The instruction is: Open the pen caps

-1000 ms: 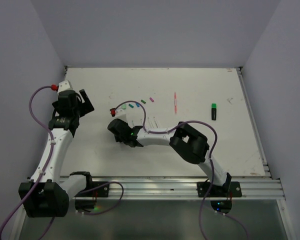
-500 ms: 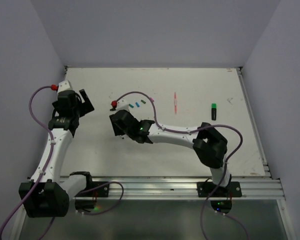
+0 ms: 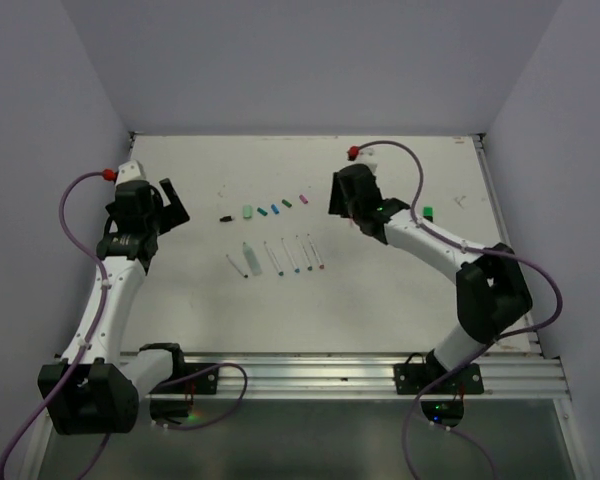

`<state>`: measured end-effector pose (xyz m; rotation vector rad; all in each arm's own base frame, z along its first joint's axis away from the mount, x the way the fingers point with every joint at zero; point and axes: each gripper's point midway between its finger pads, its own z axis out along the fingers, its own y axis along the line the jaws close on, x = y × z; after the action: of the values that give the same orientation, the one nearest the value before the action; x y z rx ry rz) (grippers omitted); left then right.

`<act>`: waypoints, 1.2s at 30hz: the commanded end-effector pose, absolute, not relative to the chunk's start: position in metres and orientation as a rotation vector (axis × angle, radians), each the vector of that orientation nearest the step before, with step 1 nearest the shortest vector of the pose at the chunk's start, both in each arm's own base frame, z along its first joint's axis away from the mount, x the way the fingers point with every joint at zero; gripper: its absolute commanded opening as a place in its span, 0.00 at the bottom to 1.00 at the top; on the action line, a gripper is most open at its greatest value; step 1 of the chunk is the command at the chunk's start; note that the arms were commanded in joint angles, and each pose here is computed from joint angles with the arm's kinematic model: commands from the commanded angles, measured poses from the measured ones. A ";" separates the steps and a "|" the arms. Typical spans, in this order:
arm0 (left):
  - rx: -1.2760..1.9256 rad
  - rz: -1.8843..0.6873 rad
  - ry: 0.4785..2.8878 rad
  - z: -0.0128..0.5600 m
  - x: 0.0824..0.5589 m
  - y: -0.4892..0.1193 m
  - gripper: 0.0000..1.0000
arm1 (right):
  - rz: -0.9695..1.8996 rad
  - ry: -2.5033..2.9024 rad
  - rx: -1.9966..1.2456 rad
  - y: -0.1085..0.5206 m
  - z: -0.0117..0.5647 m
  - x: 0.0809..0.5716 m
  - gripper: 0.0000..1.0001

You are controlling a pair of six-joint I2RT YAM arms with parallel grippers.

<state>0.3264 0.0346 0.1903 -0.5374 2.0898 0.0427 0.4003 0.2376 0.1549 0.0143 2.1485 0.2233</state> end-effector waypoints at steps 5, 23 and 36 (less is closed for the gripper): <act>-0.503 0.006 2.063 0.196 0.334 0.031 1.00 | -0.037 2.266 0.394 0.052 0.114 0.414 0.58; -0.502 0.010 2.086 0.189 0.335 0.032 1.00 | -0.110 2.455 0.661 -0.043 0.036 0.433 0.55; -0.400 -0.141 2.084 0.193 0.340 0.007 1.00 | -0.078 2.508 0.626 -0.034 0.028 0.412 0.07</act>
<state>0.3315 0.0210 0.1855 -0.4953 2.1159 -0.0417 0.4195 -0.0422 0.0188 0.6609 2.4975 -0.1210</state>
